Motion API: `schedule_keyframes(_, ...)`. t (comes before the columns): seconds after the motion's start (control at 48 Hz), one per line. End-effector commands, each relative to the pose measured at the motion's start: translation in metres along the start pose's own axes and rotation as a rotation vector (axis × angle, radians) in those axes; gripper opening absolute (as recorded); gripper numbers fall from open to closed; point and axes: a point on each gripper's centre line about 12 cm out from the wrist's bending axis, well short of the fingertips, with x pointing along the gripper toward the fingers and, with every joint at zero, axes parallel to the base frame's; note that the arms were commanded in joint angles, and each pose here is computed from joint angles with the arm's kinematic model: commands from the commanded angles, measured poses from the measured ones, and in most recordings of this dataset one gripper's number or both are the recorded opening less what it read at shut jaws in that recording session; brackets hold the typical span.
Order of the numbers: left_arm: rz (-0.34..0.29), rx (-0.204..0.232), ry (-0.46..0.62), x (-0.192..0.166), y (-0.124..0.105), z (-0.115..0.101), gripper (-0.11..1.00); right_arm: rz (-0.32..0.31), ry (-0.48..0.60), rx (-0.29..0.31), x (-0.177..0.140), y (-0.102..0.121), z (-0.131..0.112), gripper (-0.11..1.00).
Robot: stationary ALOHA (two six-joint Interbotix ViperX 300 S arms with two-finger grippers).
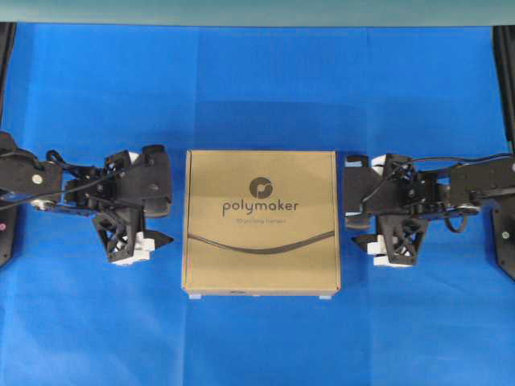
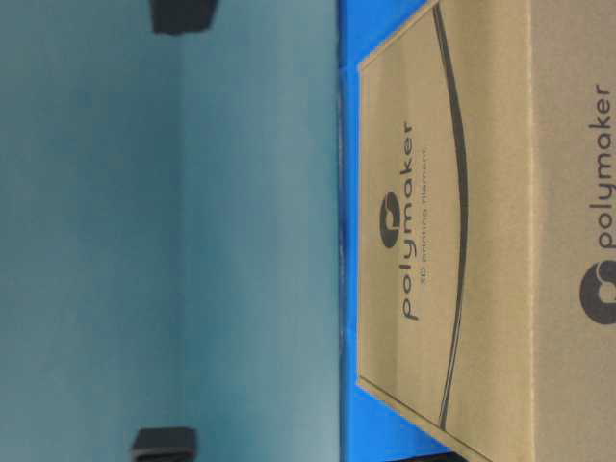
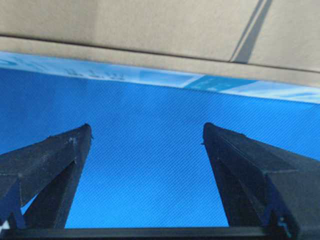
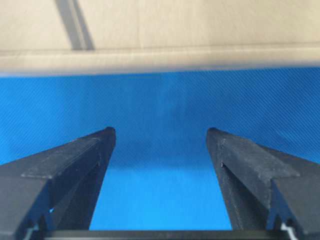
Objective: Lift up the cardboard box by clamping it between your arms.
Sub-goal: 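Press both grippers against the box sides to clamp it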
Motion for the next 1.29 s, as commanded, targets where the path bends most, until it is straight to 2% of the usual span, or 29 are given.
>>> schedule_keyframes(0.0, -0.002, 0.004, -0.009, 0.005, -0.001, 0.006, 0.87, -0.001, -0.035, -0.006, 0.000, 0.000, 0.012, 1.00)
schedule_keyframes(0.417, 0.000, 0.021, -0.029, 0.016, 0.000, 0.021, 0.87, -0.003, -0.046, -0.003, 0.014, -0.002, 0.018, 1.00)
schedule_keyframes(0.812, 0.000, 0.021, -0.034, 0.016, -0.001, 0.024, 0.87, -0.006, -0.104, 0.001, 0.022, -0.003, 0.036, 1.00)
schedule_keyframes(1.271, 0.000, 0.019, -0.060, 0.017, -0.001, 0.039, 0.87, -0.004, -0.084, 0.016, 0.020, -0.002, 0.034, 1.00)
